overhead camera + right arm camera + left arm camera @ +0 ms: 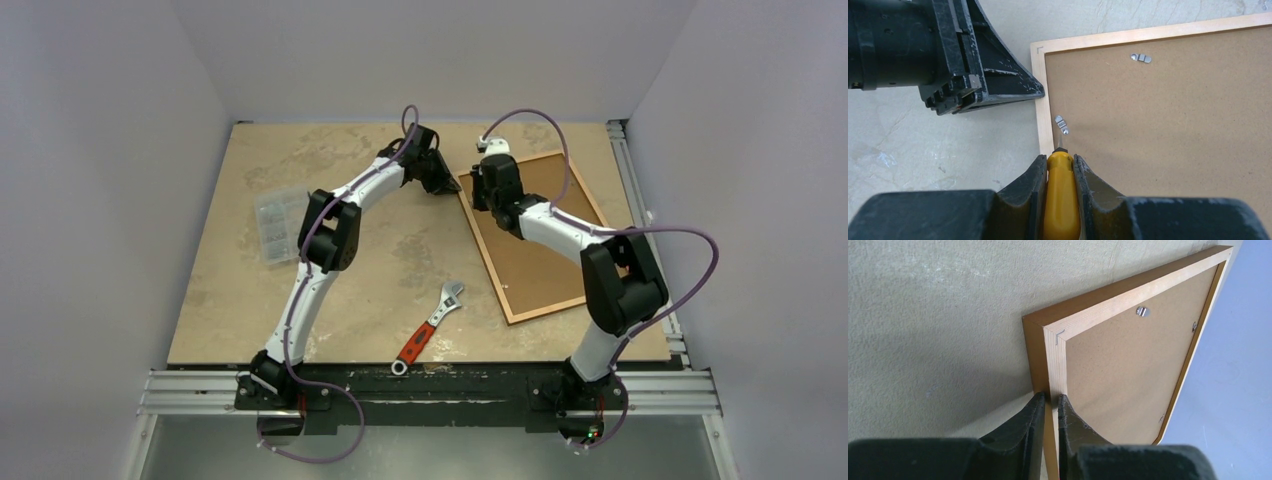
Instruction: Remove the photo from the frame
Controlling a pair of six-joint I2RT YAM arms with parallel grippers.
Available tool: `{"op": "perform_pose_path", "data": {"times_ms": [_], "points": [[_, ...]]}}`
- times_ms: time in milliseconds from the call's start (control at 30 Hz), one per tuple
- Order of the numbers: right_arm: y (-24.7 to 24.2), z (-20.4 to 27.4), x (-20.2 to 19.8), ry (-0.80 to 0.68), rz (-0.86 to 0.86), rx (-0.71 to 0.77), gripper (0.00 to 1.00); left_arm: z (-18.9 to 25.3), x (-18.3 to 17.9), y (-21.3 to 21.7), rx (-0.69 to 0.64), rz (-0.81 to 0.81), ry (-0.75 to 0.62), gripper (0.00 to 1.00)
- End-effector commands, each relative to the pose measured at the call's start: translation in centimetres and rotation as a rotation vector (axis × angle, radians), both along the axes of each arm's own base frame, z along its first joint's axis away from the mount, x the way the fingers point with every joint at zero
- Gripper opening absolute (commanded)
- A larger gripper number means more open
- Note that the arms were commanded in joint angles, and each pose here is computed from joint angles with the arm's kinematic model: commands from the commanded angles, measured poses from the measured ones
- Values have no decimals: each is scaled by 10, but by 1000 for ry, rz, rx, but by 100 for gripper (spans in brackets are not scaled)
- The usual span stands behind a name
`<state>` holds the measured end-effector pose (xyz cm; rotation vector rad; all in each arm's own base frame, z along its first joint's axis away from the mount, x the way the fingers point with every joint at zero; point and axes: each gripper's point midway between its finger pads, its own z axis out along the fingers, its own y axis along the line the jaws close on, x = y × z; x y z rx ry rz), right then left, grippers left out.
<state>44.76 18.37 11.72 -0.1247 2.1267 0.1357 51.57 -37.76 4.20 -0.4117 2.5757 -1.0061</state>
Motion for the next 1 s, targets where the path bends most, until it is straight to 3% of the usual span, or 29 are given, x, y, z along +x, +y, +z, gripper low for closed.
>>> {"op": "perform_pose_path", "data": {"times_ms": [0,967], "points": [[0,-1,6,-8,-15,5,0,3,-1,1,3,4,-7,11],[-7,-23,30,14,-62,-27,0,2,-1,-1,-5,-2,-10,10]]}}
